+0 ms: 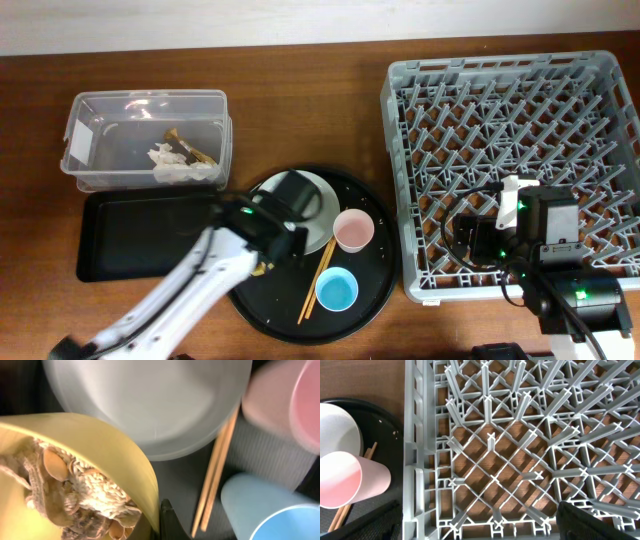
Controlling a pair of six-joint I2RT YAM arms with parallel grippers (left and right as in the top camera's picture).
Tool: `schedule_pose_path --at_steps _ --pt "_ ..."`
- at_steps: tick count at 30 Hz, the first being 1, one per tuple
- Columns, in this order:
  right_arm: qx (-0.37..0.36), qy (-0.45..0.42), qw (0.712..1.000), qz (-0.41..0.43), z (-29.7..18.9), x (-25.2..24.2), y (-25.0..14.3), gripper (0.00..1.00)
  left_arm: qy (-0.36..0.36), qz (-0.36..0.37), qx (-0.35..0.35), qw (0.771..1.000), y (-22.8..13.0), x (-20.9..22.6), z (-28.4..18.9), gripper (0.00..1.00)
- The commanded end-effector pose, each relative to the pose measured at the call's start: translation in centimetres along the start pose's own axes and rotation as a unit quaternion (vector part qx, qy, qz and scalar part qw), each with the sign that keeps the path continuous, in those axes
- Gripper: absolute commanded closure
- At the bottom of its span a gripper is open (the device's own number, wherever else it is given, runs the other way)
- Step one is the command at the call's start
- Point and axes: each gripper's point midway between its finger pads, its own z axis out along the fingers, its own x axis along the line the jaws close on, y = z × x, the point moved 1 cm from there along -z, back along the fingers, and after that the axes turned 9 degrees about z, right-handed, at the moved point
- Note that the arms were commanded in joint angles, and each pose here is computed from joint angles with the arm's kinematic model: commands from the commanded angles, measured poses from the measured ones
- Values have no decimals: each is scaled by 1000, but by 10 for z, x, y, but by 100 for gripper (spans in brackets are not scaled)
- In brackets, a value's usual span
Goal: Sort waste into correct bins and load items into the dishwasher rack
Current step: 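Reach the left gripper to the yellow bowl and grasp its rim, then tip the yellow bowl over the black tray to dump food scraps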
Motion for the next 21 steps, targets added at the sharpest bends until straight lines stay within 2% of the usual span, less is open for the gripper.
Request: schedule_pose_path --at_steps 1,4,7,10,14,16,20,21 --pt "-8 2 1000 5 -4 1 6 1 24 -45 -57 997 22 55 -30 100" --pt "-8 2 1000 5 -4 1 6 1 -15 -86 -61 994 22 95 -30 100" --pt "-9 2 1000 5 -4 1 6 1 -104 -92 -98 985 26 120 -32 100" --pt "-8 2 1000 5 -4 1 6 1 -208 -94 -154 961 25 135 -33 100" --pt "-7 1 1000 5 -4 0 5 1 -344 -126 -219 904 19 157 -18 100" --pt "-7 1 1000 5 -4 0 5 1 -388 -171 -226 877 17 166 -9 100" --pt "-7 1 1000 5 -4 0 5 1 -467 -252 -266 805 12 189 -5 100" --pt "-7 1 1000 5 -4 0 5 1 -472 -263 -274 796 10 193 -5 100"
